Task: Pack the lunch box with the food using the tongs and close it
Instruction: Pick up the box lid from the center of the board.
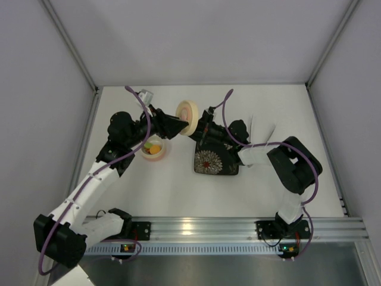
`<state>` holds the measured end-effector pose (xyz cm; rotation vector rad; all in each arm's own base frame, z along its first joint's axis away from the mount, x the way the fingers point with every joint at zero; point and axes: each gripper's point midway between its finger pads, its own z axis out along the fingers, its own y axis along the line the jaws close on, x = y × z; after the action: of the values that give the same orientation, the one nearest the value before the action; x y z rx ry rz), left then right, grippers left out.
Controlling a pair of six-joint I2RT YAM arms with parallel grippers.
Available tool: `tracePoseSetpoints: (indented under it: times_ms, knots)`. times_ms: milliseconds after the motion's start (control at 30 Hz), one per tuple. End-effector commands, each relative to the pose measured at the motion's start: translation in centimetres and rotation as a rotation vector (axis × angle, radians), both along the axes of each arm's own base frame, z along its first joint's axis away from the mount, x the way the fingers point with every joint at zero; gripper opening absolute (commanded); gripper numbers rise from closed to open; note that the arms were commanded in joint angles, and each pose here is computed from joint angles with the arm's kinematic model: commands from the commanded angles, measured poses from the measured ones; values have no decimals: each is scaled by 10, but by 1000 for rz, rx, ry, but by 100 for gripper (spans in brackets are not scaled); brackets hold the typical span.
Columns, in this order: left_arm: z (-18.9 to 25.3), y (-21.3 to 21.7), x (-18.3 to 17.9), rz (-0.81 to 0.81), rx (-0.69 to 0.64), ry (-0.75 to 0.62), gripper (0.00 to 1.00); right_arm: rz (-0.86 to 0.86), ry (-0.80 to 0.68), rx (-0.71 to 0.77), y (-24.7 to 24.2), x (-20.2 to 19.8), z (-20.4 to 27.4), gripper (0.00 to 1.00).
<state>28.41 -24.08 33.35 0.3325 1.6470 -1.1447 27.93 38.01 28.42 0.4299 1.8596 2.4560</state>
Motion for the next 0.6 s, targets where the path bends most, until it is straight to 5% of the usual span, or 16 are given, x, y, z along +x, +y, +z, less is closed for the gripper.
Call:
tracePoseSetpoints:
  times_ms: [0,267,567]
  knots:
    - [9,-2,-3,-4,15,-29,19,32,-214,145,-3,-28,60,4]
    - [13,1,-4,13,6,-35,0,28,-220,140,-2,-27,57,9]
    - [22,4,-8,23,-8,-48,0,21,-219,128,0,-24,50,24]
